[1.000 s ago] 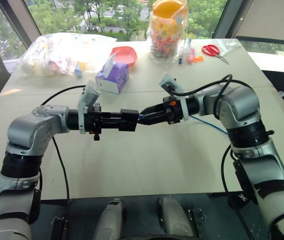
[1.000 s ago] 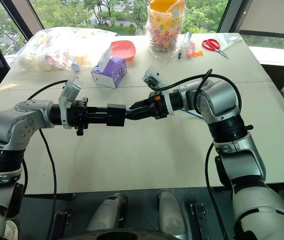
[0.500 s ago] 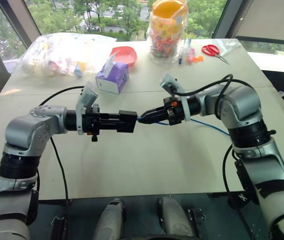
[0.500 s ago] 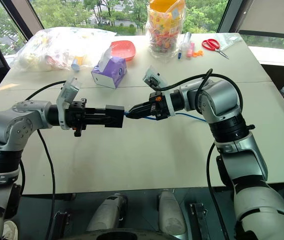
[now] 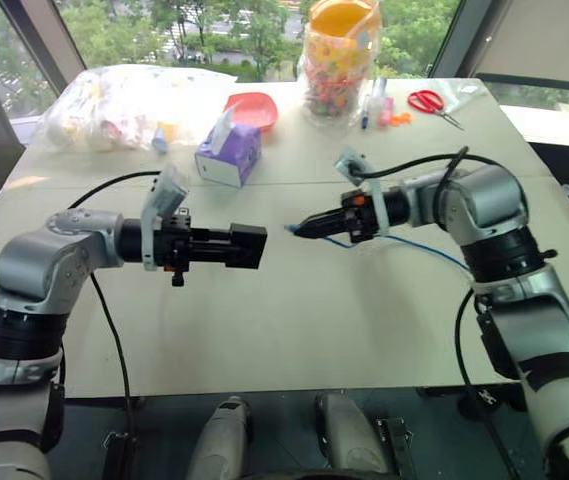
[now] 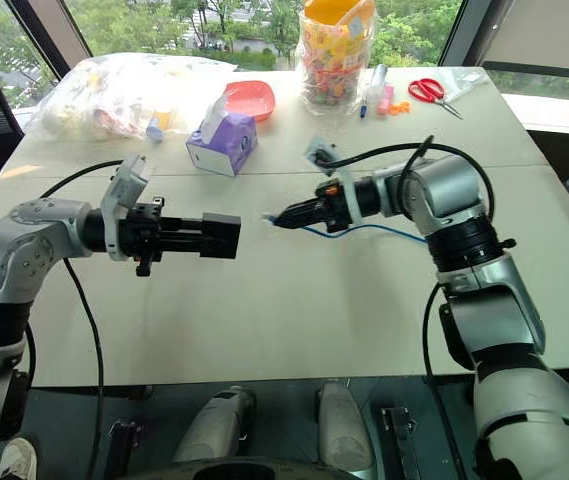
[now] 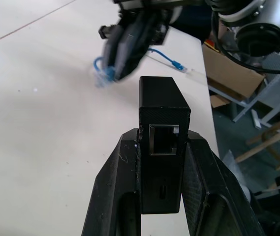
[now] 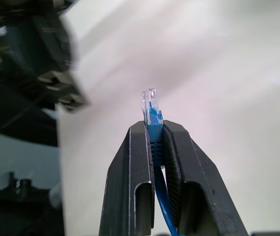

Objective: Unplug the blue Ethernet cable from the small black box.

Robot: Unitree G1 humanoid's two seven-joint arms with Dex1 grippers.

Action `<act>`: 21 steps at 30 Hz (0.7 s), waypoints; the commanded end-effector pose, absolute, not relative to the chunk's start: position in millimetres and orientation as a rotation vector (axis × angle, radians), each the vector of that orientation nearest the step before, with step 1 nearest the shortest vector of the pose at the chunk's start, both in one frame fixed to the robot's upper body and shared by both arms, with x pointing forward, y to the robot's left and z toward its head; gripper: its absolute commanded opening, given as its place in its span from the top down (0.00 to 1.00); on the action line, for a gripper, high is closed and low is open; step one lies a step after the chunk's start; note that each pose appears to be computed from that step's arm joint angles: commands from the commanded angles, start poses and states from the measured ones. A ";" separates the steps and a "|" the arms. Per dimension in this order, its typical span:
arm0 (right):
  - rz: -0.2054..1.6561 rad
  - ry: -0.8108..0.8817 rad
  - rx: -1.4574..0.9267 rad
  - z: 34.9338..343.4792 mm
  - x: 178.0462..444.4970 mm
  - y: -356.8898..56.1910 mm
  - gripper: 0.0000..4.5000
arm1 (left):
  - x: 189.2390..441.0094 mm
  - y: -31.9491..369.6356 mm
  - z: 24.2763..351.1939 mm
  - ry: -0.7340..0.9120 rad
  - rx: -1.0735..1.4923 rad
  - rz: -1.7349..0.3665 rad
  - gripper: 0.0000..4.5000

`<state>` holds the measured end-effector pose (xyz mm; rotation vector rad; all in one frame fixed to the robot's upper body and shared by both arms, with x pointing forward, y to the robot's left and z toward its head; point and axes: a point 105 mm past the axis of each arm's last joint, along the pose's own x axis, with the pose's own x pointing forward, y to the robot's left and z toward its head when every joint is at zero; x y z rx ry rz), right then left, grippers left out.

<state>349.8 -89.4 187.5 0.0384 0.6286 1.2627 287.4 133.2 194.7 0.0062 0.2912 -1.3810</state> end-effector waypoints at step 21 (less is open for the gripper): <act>0.640 0.290 -0.123 198.9 392.6 -161.9 0.11 | 376.1 75.7 145.7 -0.091 0.113 -0.977 0.89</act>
